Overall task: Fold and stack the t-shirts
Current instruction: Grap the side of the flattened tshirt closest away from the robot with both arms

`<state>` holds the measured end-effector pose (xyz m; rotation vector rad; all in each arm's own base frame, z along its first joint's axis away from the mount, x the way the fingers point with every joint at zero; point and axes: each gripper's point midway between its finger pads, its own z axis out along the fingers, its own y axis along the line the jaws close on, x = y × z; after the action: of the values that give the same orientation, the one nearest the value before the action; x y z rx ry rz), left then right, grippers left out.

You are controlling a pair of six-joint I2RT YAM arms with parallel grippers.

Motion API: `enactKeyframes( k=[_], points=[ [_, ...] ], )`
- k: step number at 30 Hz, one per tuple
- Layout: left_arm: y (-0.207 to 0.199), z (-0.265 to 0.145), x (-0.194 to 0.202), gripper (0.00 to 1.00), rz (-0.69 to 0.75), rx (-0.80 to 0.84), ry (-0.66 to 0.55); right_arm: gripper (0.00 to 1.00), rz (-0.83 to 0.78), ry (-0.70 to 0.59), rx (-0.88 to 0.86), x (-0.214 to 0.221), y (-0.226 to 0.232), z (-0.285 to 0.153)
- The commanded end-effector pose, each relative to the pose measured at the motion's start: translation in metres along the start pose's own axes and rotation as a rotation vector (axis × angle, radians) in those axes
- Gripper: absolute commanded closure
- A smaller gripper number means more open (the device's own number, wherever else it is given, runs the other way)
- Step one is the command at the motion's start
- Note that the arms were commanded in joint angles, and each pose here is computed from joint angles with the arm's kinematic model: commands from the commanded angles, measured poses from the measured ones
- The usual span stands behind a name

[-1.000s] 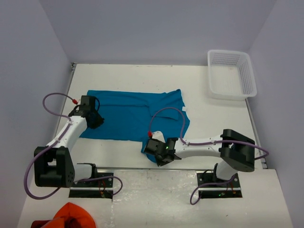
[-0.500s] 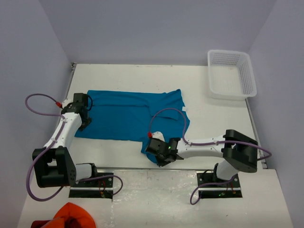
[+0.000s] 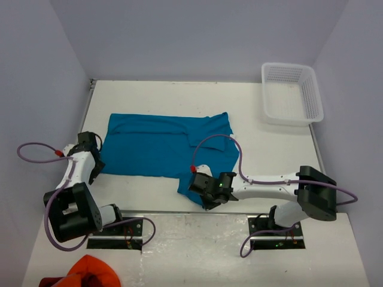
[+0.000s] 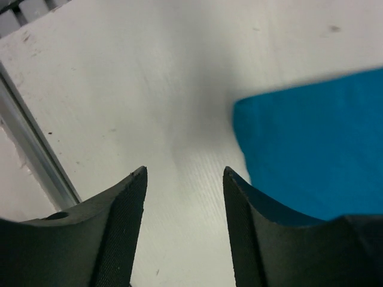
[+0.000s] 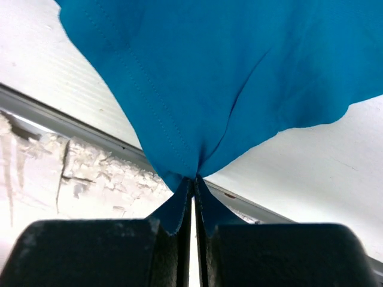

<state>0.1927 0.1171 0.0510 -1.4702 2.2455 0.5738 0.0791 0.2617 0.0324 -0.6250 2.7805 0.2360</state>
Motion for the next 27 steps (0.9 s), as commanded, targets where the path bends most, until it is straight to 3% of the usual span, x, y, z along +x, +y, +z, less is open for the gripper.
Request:
enactKeyframes(
  k=[1, 11, 27],
  points=[
    [-0.001, 0.015, -0.007, 0.48, -0.049, 0.044, 0.029, 1.00, 0.029, -0.018, -0.041, -0.004, 0.005, -0.016],
    [-0.012, 0.021, -0.034, 0.62, -0.066, 0.109, 0.032, 1.00, 0.048, -0.010, -0.061, 0.003, 0.004, -0.016],
    [-0.039, 0.041, -0.036, 0.62, -0.050, 0.145, 0.084, 1.00, 0.066, 0.005, -0.071, 0.007, 0.007, -0.011]
  ],
)
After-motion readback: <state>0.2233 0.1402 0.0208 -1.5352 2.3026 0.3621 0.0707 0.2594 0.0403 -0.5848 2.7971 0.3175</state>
